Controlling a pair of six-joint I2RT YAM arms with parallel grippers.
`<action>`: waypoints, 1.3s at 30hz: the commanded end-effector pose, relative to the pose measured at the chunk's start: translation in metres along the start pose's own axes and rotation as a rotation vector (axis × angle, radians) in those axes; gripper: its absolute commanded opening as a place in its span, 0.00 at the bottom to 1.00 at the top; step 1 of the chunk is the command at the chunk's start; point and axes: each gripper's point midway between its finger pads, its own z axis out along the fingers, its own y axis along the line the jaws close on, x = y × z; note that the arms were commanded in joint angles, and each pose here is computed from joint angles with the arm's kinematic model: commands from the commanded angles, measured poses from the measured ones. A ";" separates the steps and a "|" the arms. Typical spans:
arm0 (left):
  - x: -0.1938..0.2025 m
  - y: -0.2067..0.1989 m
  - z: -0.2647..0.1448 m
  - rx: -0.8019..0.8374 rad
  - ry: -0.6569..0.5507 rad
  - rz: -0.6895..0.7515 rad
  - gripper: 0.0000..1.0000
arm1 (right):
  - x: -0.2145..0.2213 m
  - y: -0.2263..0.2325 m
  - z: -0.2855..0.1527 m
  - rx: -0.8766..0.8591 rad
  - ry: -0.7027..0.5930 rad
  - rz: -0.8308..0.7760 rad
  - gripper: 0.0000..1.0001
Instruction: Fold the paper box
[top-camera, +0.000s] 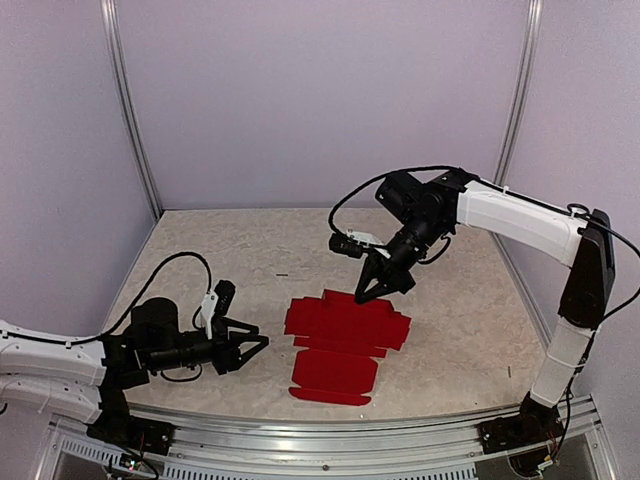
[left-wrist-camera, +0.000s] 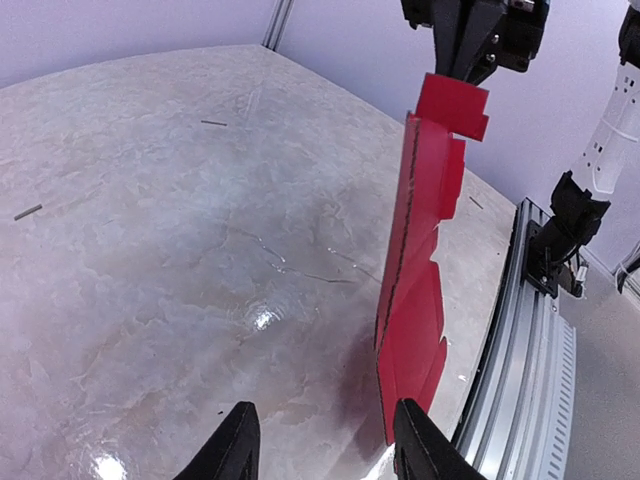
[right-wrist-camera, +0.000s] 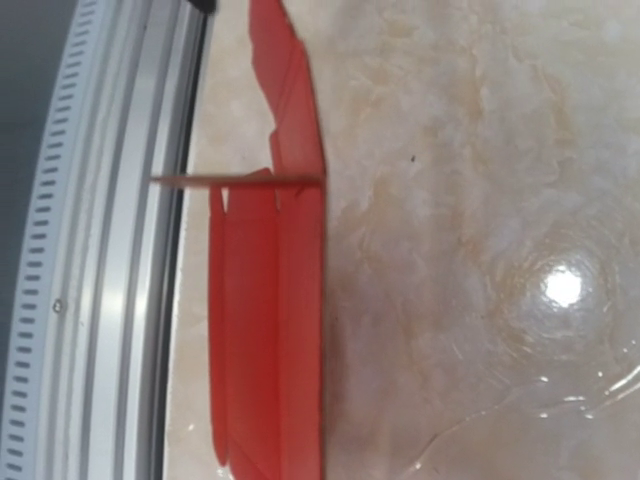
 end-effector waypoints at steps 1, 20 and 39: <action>-0.005 0.009 0.003 -0.002 -0.083 -0.148 0.46 | -0.012 0.006 -0.008 -0.028 -0.046 0.005 0.00; -0.007 -0.016 0.059 0.301 -0.024 -0.284 0.45 | -0.013 0.005 -0.009 -0.020 -0.053 0.006 0.00; 0.002 -0.031 0.048 0.448 -0.022 -0.327 0.49 | -0.011 -0.015 -0.019 0.027 -0.080 0.043 0.00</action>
